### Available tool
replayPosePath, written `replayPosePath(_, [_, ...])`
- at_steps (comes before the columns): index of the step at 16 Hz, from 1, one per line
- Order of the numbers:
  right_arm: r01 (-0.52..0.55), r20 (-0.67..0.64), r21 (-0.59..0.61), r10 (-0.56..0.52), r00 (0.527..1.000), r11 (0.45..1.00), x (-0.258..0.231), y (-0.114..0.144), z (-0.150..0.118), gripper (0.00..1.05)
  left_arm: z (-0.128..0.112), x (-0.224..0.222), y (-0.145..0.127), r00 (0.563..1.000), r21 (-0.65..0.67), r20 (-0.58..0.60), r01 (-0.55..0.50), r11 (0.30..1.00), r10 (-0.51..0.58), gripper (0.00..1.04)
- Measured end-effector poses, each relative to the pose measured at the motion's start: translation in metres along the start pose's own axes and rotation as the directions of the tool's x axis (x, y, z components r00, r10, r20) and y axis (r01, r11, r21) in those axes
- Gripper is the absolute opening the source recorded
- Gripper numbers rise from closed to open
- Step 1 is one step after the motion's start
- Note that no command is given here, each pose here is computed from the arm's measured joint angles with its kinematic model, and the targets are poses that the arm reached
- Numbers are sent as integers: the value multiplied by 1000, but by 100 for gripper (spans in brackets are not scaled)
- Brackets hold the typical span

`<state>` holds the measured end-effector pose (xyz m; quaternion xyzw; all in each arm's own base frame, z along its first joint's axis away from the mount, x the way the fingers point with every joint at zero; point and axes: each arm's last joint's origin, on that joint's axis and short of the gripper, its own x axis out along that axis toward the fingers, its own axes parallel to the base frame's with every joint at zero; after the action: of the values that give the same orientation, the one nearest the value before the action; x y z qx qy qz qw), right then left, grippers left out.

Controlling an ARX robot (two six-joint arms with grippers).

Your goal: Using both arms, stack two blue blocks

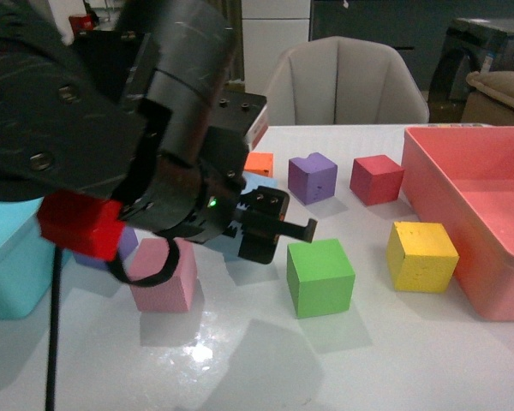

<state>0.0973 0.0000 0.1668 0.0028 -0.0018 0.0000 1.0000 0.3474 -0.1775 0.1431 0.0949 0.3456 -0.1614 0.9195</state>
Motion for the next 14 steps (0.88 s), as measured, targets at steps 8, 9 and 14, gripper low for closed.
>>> replayPosePath(8, [0,0,0,0,1000,1000,0,0,0,98,31,41,-6,999,-48,-41,-13,999,11,51])
replayPosePath(9, [0,0,0,0,1000,1000,0,0,0,98,34,46,-6,999,-48,-47,-16,999,14,51])
replayPosePath(14, [0,0,0,0,1000,1000,0,0,0,98,49,73,4,997,-94,-68,-46,995,40,51])
